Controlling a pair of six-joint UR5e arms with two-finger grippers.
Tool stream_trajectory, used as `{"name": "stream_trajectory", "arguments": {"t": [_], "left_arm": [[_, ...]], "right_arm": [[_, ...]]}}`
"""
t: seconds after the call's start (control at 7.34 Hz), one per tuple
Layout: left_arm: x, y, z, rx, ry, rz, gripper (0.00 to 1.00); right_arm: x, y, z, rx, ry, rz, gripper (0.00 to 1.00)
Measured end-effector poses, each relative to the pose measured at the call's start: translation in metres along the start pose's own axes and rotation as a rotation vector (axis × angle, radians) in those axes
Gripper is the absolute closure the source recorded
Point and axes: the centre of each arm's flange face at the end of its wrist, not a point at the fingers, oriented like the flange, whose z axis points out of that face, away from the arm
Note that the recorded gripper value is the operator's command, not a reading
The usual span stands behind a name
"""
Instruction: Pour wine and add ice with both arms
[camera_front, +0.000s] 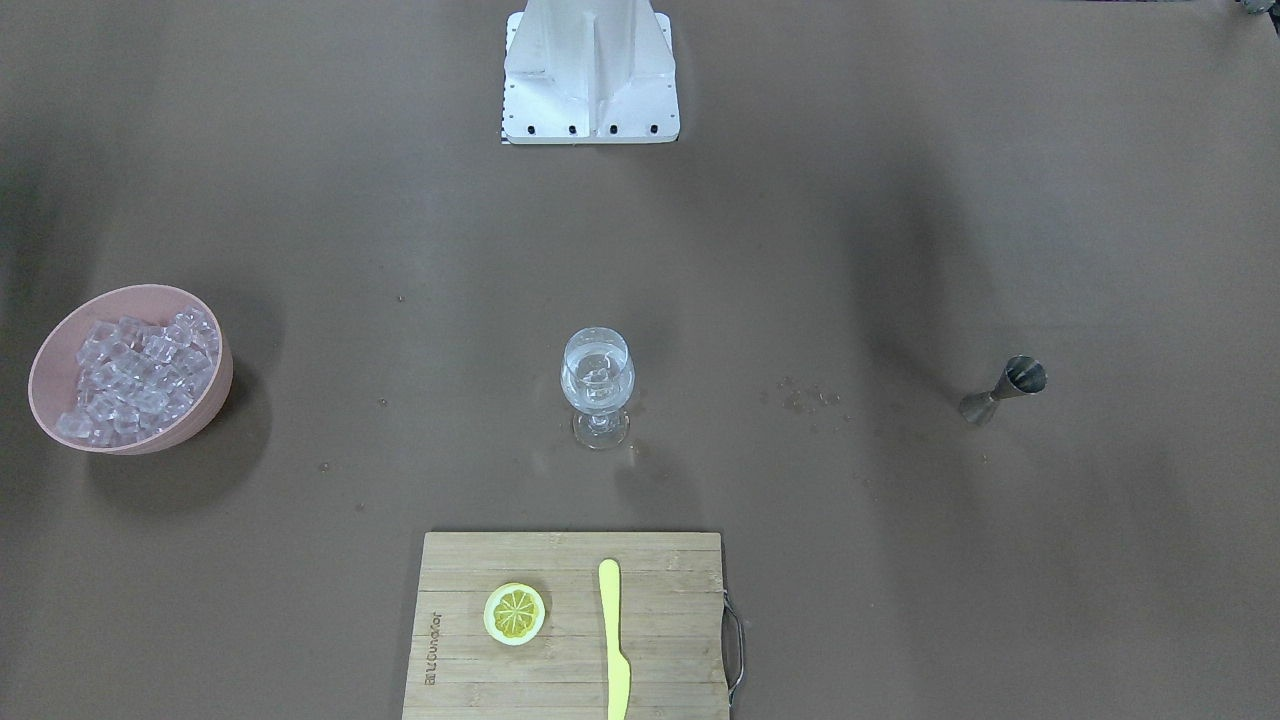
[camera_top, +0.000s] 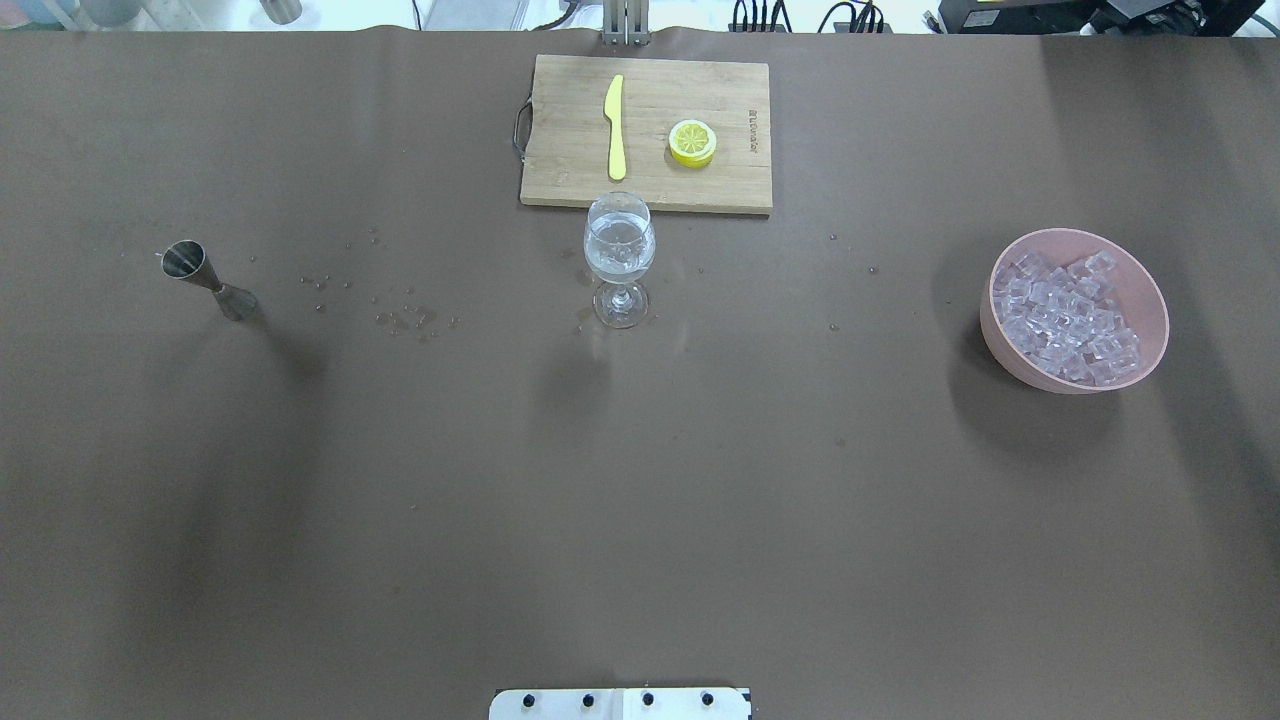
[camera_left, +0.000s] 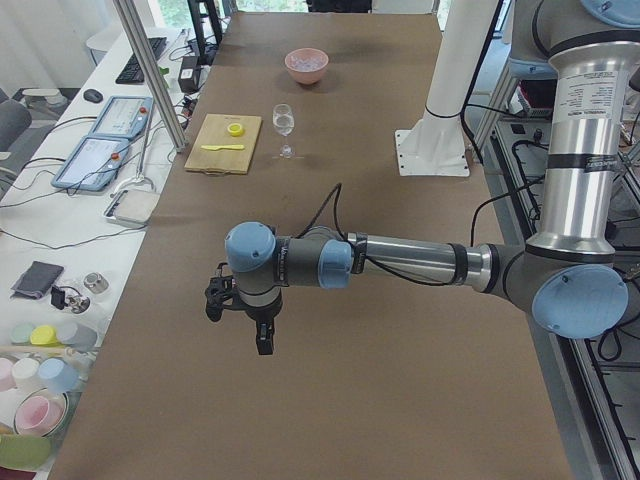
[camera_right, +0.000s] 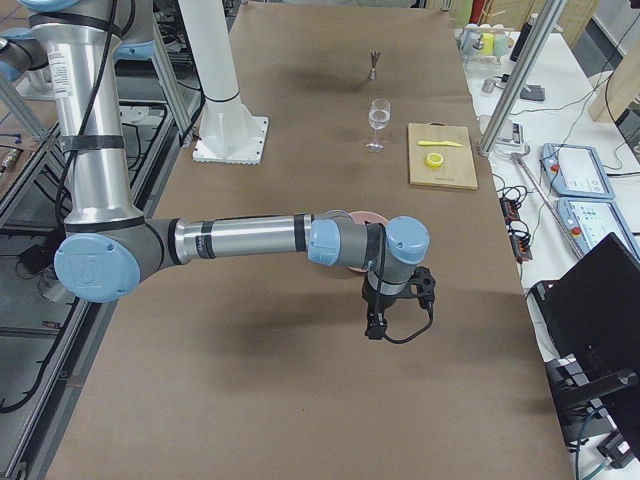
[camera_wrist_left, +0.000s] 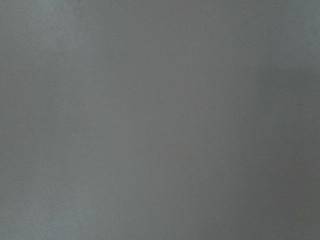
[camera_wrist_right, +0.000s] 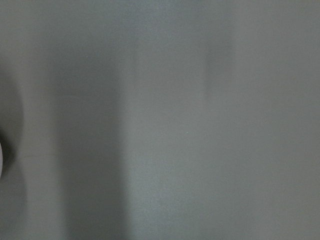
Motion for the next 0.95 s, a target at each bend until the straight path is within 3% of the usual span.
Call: {"name": "stream_trajectory", "arguments": {"t": [0.68, 0.95], "left_arm": [[-0.033, 0.005, -0.007, 0.010, -0.003, -0.059, 0.01], [-0.038, 0.005, -0.007, 0.012, -0.005, -0.069, 0.01]], "right_arm": [[0.038, 0.015, -0.022, 0.049, -0.028, 0.079, 0.00], [0.061, 0.034, -0.033, 0.079, -0.063, 0.124, 0.00]]}}
